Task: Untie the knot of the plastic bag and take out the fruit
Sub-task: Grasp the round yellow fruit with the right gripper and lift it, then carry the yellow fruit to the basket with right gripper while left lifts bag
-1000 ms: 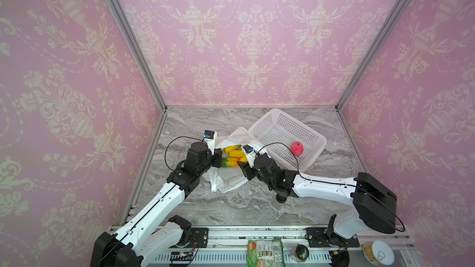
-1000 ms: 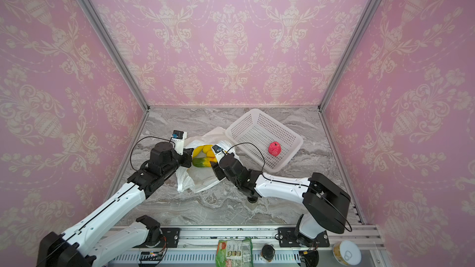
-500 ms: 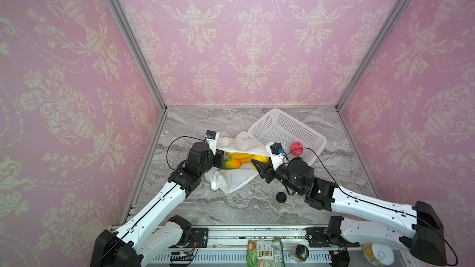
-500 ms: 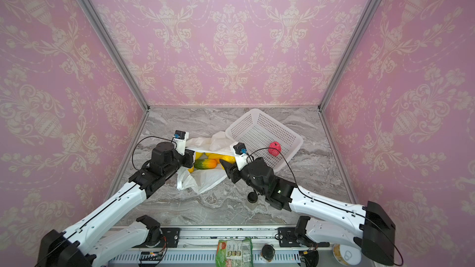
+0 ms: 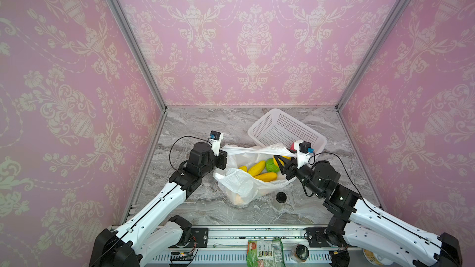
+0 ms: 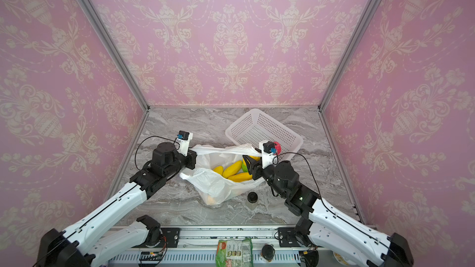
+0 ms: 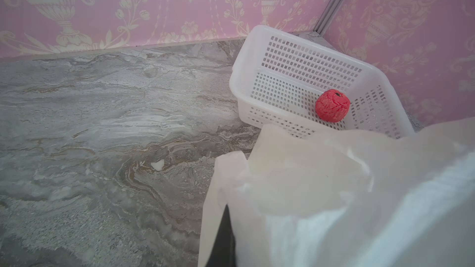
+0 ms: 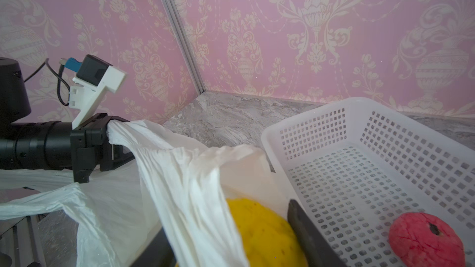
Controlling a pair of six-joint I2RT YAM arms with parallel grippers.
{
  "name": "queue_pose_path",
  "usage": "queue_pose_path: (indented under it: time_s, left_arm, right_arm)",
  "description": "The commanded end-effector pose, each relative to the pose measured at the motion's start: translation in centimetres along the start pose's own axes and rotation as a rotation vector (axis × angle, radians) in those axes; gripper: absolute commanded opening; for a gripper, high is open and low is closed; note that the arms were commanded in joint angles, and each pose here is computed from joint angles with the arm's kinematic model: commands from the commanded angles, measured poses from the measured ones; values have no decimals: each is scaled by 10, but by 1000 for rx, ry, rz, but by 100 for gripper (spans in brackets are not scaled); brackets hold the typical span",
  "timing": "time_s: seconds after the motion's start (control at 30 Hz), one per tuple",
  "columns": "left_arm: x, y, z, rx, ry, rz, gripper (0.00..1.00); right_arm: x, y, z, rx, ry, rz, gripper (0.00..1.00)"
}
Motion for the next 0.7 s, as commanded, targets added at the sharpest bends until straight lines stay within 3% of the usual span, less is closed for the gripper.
queue_pose_path:
  time_s: [0.0, 0.13, 0.27, 0.47, 0.57, 0.67]
  left_arm:
    - [1, 26, 19, -19, -18, 177, 0]
    - [21, 36, 66, 26, -7, 264, 0]
    - [50, 35, 118, 65, -3, 266, 0]
    - [43, 38, 182, 94, -32, 354, 0]
    - [31, 33, 183, 80, -44, 333, 0]
    - [27, 29, 154, 52, -14, 278, 0]
  right_arm:
    - [25, 17, 9, 53, 23, 66, 19]
    - [57, 39, 13, 67, 68, 142, 18]
    - [77, 62, 30, 80, 74, 225, 21]
    - [96, 80, 43, 88, 112, 279, 21]
    - [92, 87, 47, 86, 111, 331, 23]
    - [80, 85, 48, 86, 87, 342, 26]
Point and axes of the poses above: each gripper's point midway between its finger pads, its own x axis out along the fingers, its own y axis along the line the jaws close on, z = x × y, the point moved 4 cm from there along -x, back along the fingers, and after that the axes turned 2 degrees about x, right-handed, at the moved point
